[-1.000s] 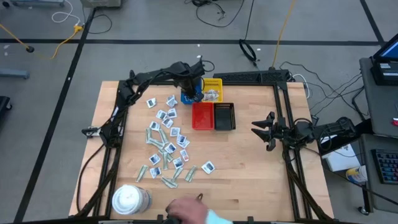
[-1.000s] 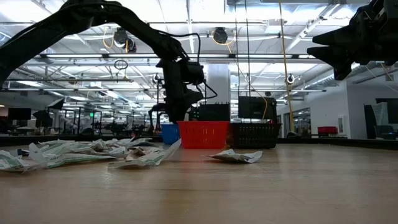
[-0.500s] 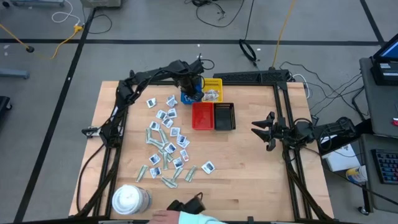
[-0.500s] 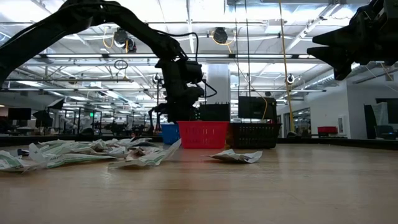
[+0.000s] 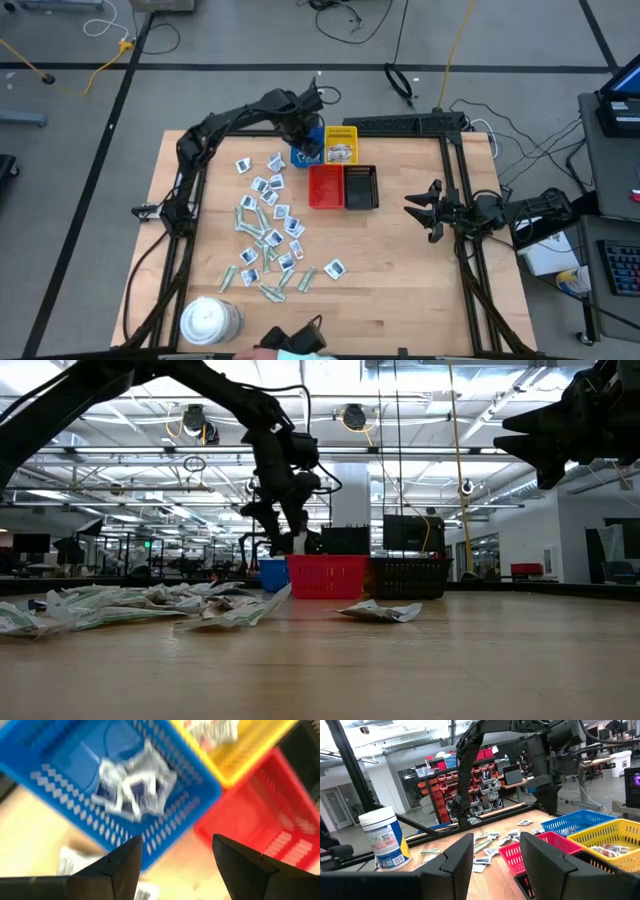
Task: Pick & Place First Aid Supplies
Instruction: Put the alcohol pad into the blue bin
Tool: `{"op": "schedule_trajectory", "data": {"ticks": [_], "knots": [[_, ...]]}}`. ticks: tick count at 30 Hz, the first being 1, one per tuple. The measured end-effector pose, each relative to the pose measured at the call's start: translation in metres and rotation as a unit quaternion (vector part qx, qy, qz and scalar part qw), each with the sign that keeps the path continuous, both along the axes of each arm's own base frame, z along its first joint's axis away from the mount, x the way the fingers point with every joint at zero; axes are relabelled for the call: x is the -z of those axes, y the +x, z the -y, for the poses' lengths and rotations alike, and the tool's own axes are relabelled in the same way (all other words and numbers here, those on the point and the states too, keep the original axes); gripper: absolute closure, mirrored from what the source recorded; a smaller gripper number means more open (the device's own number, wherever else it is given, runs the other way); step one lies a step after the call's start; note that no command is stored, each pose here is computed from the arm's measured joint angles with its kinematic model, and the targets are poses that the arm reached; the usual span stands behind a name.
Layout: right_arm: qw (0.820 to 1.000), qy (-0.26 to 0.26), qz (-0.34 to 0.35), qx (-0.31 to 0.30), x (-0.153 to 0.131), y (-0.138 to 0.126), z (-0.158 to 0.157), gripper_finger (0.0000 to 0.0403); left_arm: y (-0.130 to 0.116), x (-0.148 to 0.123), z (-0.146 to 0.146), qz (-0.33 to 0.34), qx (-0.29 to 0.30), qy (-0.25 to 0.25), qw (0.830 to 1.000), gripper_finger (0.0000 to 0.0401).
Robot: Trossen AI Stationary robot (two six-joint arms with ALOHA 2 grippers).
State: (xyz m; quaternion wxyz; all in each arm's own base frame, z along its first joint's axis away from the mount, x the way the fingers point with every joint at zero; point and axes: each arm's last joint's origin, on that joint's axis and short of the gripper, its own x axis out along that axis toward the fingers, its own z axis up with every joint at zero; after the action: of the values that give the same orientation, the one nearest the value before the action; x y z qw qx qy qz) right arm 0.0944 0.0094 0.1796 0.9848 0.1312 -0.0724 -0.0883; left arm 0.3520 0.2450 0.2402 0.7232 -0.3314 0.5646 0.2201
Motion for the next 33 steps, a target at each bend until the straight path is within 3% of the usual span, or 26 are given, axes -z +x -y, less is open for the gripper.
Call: {"op": "schedule_trajectory", "data": {"ticks": [8, 13, 33], "knots": [[1.000, 0.000, 0.000, 0.000, 0.000, 0.000, 0.000, 0.0248, -0.002, -0.004, 0.011, -0.031, 0.034, 0.013, 0.999, 0.0153], [1.000, 0.000, 0.000, 0.000, 0.000, 0.000, 0.000, 0.0248, 0.007, -0.003, 0.035, -0.060, 0.069, 0.009, 0.996, 0.0153], [1.000, 0.000, 0.000, 0.000, 0.000, 0.000, 0.000, 0.0248, -0.026, 0.009, 0.182, -0.070, 0.107, 0.012, 0.992, 0.0153]]}}
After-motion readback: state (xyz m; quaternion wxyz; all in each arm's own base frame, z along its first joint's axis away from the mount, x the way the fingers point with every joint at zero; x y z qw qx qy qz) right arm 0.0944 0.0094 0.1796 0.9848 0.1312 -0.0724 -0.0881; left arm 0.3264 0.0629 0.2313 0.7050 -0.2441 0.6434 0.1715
